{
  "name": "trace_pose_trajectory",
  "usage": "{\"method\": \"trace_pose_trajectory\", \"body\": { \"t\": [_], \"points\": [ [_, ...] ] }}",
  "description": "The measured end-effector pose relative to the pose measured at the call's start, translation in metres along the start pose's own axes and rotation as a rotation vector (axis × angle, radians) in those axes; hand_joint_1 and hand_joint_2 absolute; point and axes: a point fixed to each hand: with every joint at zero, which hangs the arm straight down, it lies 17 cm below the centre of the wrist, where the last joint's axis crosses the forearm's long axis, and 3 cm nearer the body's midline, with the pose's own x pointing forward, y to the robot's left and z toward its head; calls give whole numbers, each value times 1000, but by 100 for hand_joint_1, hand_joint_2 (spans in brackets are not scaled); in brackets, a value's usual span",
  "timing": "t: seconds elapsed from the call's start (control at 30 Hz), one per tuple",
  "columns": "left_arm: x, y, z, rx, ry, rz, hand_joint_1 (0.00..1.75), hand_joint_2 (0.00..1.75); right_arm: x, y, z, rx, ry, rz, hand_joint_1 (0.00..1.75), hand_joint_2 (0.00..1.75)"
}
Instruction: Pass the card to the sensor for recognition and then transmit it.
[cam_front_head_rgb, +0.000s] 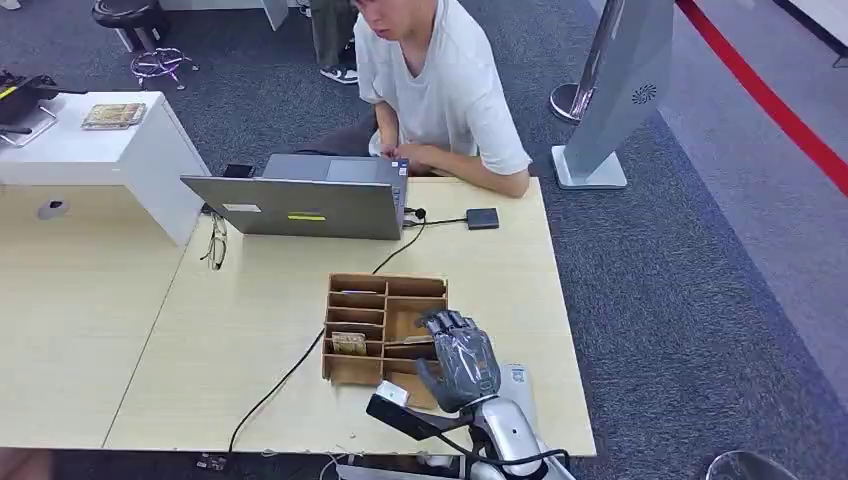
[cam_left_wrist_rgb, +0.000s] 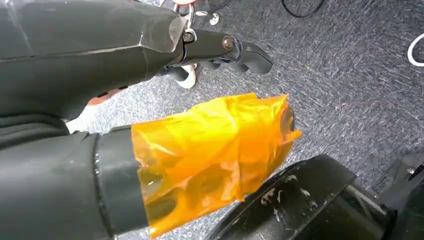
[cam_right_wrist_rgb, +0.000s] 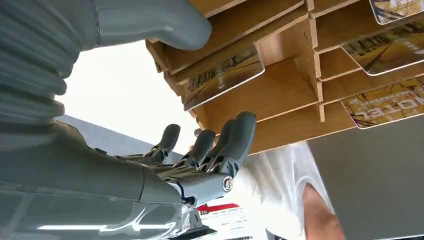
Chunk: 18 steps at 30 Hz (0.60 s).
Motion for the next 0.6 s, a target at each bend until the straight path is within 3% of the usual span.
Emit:
{"method": "trace_pose_trajectory", "body": {
  "t": [0.17,0.33,0.6],
  "points": [
    [-1,1,0,1,3,4,0,0,0,0,0,0,0,0,63,175],
    [-2,1,0,1,4,5,0,0,0,0,0,0,0,0,77,175],
    [-2,1,0,1,4,5,0,0,0,1,0,1,1,0,73,175]
  ]
}}
